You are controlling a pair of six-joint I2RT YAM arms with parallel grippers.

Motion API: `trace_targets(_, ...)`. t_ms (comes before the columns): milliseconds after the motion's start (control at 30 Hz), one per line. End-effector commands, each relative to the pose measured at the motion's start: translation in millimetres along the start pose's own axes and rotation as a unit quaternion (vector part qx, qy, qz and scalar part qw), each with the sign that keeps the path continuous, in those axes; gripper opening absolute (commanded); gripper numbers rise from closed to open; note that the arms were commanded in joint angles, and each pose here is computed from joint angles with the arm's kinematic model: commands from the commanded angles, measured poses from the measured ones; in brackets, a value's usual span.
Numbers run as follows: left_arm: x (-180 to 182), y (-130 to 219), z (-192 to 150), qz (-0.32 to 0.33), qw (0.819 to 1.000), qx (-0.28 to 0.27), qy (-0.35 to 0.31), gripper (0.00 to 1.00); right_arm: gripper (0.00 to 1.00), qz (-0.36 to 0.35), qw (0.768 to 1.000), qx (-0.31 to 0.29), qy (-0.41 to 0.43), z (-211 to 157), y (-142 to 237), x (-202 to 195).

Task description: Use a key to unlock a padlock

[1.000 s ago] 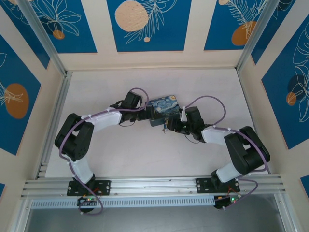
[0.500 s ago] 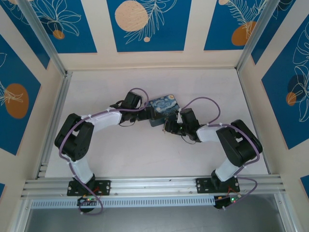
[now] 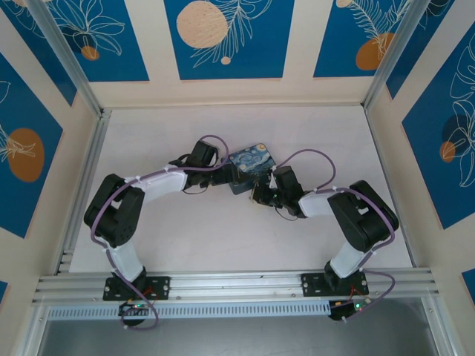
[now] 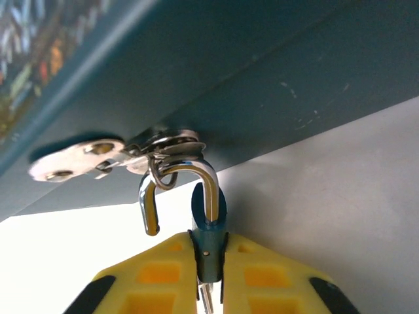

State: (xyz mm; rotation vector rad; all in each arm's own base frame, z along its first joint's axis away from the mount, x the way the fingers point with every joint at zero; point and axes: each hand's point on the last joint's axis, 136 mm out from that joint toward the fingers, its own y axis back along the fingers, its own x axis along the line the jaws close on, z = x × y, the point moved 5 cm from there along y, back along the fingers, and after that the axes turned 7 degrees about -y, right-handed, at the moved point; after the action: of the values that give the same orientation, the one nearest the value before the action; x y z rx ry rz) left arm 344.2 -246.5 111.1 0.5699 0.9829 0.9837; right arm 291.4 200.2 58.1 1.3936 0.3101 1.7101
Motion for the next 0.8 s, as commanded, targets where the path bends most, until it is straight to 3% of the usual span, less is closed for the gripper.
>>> trace_targets(0,22,-12,-46,0.054,0.994,0.091,0.003,0.87,0.08,-0.012,1.000,-0.008,-0.018,-2,2,-5)
trace_targets(133,24,-13,-48,0.058,0.994,0.094,0.008,0.84,0.01,-0.010,0.998,-0.020,-0.051,2,8,-10)
trace_targets(333,25,-18,-52,0.054,0.993,0.102,0.019,0.65,0.00,0.029,0.990,-0.033,-0.133,9,10,-15)
trace_targets(467,25,-19,-54,0.052,0.993,0.104,0.025,0.58,0.00,0.061,0.983,-0.032,-0.168,13,5,-12)
trace_targets(767,26,-19,-57,0.051,0.992,0.108,0.028,0.57,0.00,0.082,0.974,-0.036,-0.207,20,-4,-8)
